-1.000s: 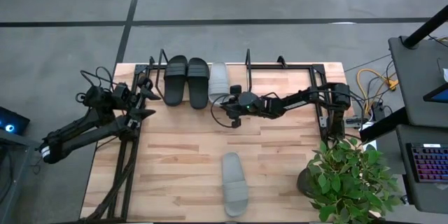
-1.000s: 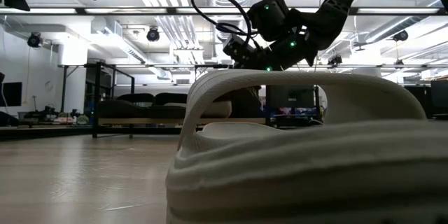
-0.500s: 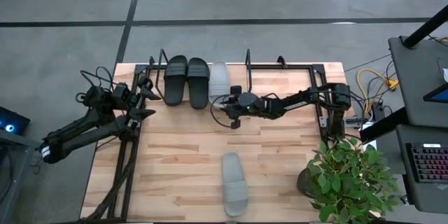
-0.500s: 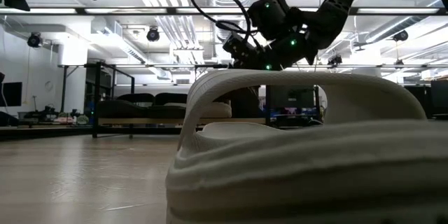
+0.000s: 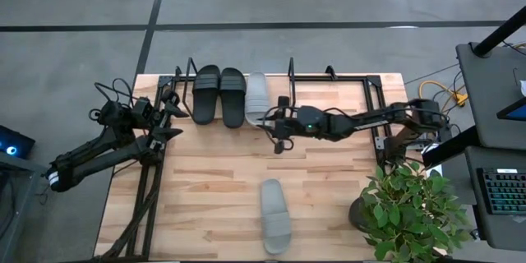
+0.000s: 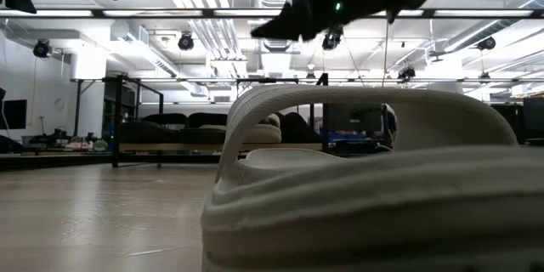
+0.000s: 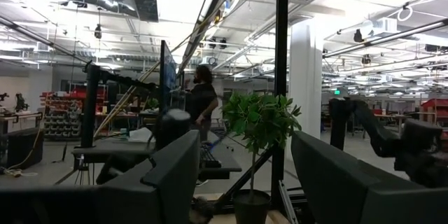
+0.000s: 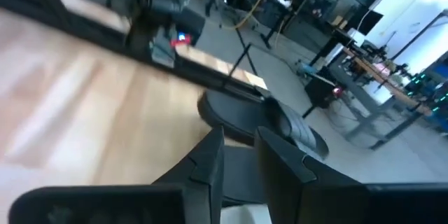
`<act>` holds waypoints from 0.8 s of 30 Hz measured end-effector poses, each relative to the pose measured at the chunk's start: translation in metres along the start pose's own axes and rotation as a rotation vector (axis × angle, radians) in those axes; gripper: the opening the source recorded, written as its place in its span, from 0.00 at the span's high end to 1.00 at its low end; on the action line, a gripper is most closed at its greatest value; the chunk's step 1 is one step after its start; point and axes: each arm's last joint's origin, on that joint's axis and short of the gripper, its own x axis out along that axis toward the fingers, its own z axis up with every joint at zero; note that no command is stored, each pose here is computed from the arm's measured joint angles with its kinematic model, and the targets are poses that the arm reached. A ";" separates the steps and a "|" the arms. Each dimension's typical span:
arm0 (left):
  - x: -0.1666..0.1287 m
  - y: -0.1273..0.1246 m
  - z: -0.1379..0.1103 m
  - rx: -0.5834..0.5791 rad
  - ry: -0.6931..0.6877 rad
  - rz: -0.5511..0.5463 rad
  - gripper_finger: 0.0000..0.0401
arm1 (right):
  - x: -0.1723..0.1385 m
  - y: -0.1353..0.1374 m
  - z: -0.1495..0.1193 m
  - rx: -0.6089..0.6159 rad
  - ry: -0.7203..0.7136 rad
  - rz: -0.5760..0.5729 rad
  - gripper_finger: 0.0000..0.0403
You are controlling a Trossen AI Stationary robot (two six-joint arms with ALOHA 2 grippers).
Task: Pick and place slides into the shelf
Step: Put the gray slide on the shelf
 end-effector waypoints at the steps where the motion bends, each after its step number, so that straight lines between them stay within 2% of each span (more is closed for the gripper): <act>1: 0.000 0.000 0.000 0.000 0.000 0.000 0.47 | -0.004 0.000 0.004 0.023 -0.009 0.008 0.83; 8: 0.000 0.000 0.000 -0.001 0.001 0.000 0.47 | -0.021 -0.004 0.017 0.189 -0.014 0.122 0.83; 20: 0.004 0.005 -0.004 -0.024 0.026 0.010 0.47 | -0.025 -0.003 0.013 0.194 0.054 0.142 0.82; 22: 0.005 0.006 -0.005 -0.030 0.033 0.013 0.47 | -0.026 -0.002 0.012 0.215 0.057 0.172 0.83; 24: 0.005 0.007 -0.006 -0.034 0.037 0.015 0.47 | -0.026 0.000 0.012 0.243 0.043 0.249 0.83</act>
